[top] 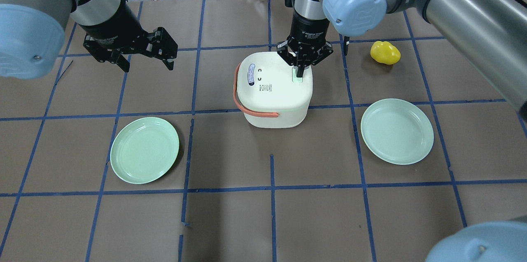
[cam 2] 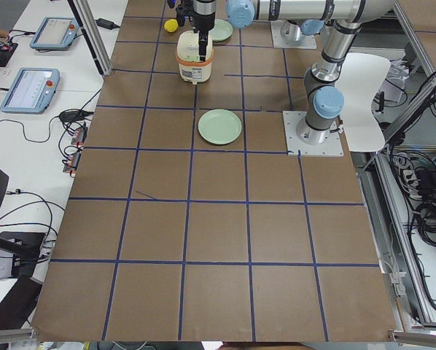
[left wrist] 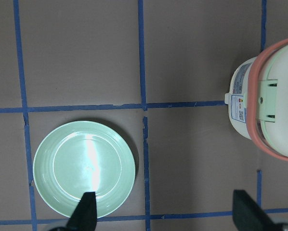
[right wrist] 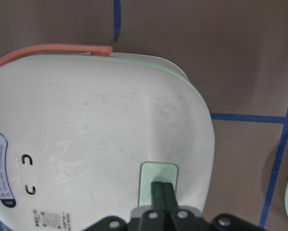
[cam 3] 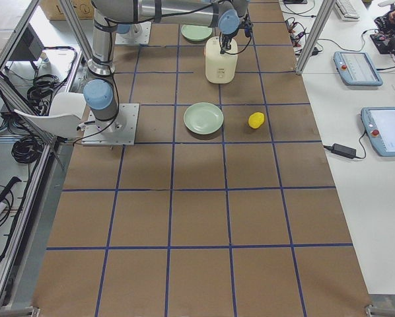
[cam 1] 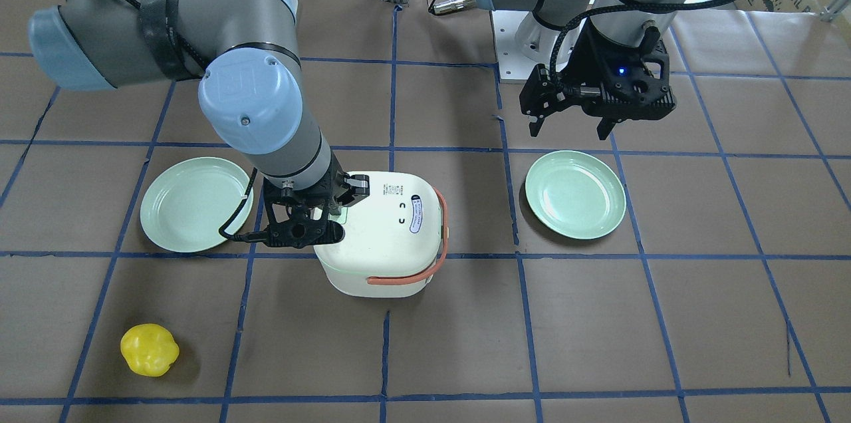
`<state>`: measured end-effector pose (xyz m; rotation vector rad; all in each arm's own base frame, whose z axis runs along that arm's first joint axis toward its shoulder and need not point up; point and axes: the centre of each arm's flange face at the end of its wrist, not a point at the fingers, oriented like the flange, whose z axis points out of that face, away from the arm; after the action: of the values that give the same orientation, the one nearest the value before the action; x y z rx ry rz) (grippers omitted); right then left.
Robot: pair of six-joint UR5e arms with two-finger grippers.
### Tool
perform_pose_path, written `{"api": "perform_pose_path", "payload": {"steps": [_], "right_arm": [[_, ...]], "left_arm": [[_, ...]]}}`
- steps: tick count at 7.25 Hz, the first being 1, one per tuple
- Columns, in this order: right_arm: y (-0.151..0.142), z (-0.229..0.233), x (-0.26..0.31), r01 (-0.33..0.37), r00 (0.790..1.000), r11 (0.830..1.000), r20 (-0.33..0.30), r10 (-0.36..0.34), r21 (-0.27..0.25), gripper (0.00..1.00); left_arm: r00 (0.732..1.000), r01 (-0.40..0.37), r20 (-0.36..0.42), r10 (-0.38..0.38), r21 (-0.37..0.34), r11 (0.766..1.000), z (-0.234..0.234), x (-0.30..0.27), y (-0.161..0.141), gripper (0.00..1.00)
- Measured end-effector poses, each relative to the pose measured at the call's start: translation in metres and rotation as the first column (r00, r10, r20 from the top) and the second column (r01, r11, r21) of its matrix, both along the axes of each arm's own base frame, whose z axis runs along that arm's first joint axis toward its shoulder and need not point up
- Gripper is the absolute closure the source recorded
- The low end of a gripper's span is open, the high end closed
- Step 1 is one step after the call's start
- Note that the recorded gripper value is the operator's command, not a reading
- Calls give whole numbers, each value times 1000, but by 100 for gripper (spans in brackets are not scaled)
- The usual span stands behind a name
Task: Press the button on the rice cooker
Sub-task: 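Press down on the green lid button with the closed right gripper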
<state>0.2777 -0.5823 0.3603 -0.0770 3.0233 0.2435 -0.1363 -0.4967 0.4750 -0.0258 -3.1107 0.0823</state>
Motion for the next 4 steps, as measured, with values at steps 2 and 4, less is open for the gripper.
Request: {"api": "perform_pose_path", "payload": {"steps": [2, 4], "right_arm": [[0, -1, 0, 0, 1000, 1000, 1, 0, 1, 91], [0, -1, 0, 0, 1000, 1000, 1, 0, 2, 91]], "left_arm": [[1000, 0, 0, 0, 0, 1000, 0, 0, 0, 0], [1000, 0, 0, 0, 0, 1000, 0, 0, 0, 0]]}}
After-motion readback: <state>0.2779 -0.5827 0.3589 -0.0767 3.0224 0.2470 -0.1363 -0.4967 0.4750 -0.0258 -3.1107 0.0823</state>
